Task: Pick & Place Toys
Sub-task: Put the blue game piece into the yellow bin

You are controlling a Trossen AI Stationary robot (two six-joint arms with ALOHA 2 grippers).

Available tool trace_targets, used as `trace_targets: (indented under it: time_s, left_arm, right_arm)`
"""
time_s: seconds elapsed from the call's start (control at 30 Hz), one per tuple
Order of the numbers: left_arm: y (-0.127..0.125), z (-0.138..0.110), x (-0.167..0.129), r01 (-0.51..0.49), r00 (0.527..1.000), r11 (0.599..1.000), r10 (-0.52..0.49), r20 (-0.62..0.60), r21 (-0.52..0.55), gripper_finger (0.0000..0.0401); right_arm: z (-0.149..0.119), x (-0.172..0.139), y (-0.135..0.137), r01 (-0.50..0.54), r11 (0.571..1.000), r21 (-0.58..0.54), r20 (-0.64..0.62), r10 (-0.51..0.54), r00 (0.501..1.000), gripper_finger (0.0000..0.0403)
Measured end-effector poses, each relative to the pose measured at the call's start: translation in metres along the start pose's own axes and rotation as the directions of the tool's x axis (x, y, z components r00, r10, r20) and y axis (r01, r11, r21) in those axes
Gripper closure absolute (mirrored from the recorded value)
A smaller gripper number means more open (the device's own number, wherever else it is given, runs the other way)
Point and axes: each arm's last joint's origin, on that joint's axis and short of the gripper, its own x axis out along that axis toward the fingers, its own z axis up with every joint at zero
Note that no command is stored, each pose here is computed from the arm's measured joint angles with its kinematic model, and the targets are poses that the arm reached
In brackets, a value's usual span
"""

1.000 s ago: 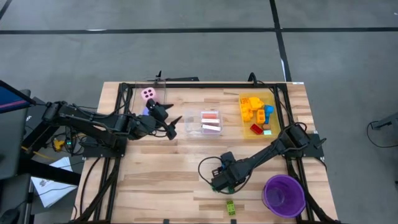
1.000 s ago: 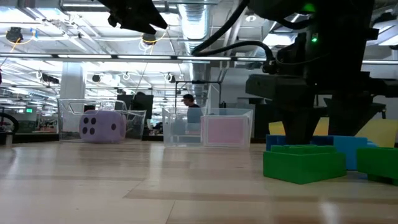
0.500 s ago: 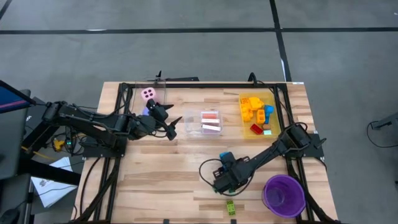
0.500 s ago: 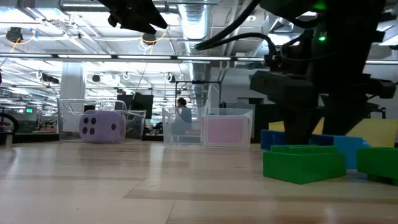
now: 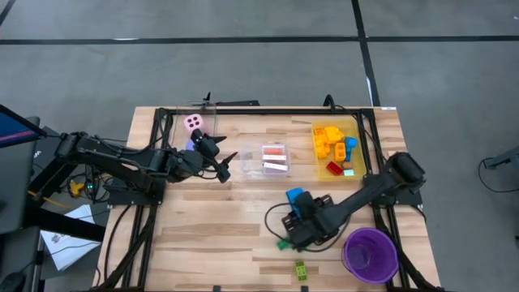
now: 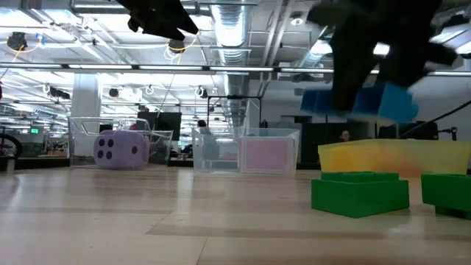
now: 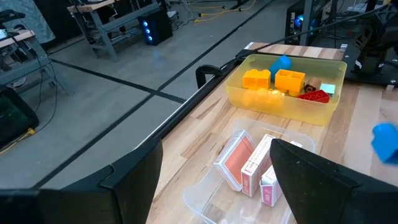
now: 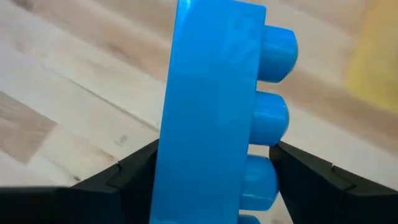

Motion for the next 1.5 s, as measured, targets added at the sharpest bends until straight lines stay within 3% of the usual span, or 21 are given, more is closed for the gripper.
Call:
trace_targets:
  time_s: [0.17,0.4,0.53,0.7,0.97,1.3,1.5]
  left_arm:
    - [0.0,0.0,0.0,0.0,1.0,1.0,0.0,0.0,0.0,0.0109]
    - [0.0,0.002,0.0,0.002,1.0,1.0,-0.002,0.013,-0.014,0.0109]
    - [0.0,0.002,0.0,0.002,1.0,1.0,-0.002,0.015,-0.016,0.0109]
    - [0.0,0.002,0.0,0.002,1.0,1.0,-0.002,0.016,-0.017,0.0109]
    - [0.0,0.002,0.0,0.002,1.0,1.0,-0.001,0.017,-0.012,0.0109]
    - [0.0,0.003,0.0,0.003,1.0,1.0,-0.003,0.026,-0.02,0.0109]
    - [0.0,0.003,0.0,0.003,1.0,1.0,-0.003,0.025,-0.02,0.0109]
  right_arm:
    - [0.013,-0.032,-0.026,0.025,1.0,-0.001,0.062,-0.024,0.998,0.0132]
    - [0.034,-0.061,-0.072,0.194,0.981,0.014,0.095,-0.194,0.976,0.0133]
    - [0.051,-0.063,-0.091,0.182,0.983,0.027,0.072,-0.183,0.98,0.0133]
    - [0.067,-0.041,-0.125,0.276,0.959,0.067,0.018,-0.278,0.96,0.0133]
    - [0.088,-0.001,-0.185,0.45,0.885,0.116,-0.091,-0.442,0.893,0.0133]
    - [0.108,0.037,-0.206,0.508,0.861,0.038,-0.157,-0.497,0.854,0.0133]
    - [0.104,0.064,-0.212,0.628,0.778,-0.029,-0.175,-0.622,0.763,0.0133]
